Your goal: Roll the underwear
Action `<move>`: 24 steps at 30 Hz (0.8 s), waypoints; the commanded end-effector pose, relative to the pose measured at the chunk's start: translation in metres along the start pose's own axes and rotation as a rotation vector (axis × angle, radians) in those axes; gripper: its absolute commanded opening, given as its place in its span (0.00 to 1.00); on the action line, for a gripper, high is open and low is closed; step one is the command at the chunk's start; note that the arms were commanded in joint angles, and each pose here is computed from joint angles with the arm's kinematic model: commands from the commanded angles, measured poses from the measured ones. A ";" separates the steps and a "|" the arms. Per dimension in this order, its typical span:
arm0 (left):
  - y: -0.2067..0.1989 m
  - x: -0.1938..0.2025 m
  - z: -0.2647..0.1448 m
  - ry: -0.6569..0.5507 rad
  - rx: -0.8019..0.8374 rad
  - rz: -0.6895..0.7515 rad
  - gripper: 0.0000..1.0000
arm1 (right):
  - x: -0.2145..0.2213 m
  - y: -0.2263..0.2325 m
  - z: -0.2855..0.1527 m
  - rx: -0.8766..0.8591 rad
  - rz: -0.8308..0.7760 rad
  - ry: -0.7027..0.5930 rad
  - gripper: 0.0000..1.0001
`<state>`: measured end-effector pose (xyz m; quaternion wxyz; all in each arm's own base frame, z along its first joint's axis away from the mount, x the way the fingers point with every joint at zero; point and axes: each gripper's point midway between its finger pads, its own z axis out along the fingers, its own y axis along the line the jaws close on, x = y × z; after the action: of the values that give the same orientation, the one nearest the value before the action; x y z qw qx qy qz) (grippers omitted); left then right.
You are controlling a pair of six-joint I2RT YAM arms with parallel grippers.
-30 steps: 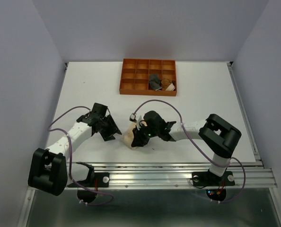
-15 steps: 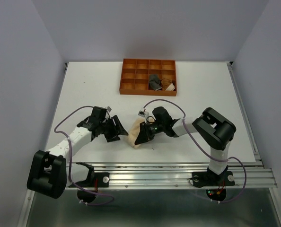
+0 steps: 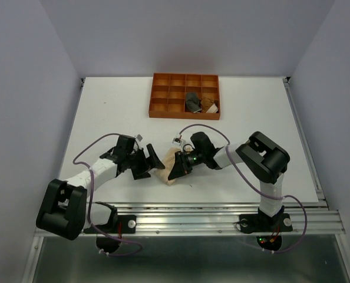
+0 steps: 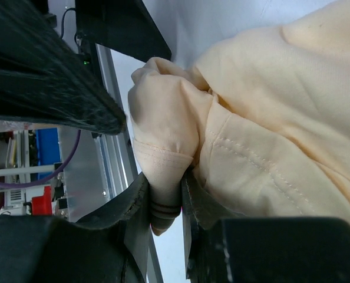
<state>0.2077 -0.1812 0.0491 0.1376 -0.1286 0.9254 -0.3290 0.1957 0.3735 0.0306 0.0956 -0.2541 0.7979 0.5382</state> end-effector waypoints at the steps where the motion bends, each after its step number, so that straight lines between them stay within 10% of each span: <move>1: 0.010 0.009 0.009 0.025 -0.005 -0.005 0.95 | 0.037 -0.049 -0.001 0.176 0.129 0.067 0.01; 8: 0.008 0.008 0.018 0.029 0.019 -0.014 0.82 | 0.037 -0.049 0.001 0.166 0.133 0.077 0.01; 14: 0.011 0.012 0.024 0.049 0.020 -0.013 0.44 | 0.034 -0.049 0.001 0.172 0.130 0.072 0.01; 20: 0.005 0.014 0.026 0.055 0.039 0.003 0.28 | 0.035 -0.052 0.001 0.184 0.125 0.088 0.02; 22: 0.006 0.016 0.027 0.061 0.032 -0.003 0.03 | 0.032 -0.056 -0.001 0.218 0.098 0.092 0.08; 24: 0.013 0.016 0.027 0.062 -0.012 -0.019 0.00 | 0.022 -0.051 -0.005 0.228 0.042 0.080 0.17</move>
<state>0.2105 -0.2010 0.0336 0.1226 -0.1212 0.9154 -0.3639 0.1963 0.3748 0.0298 0.0741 -0.2564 0.7995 0.5381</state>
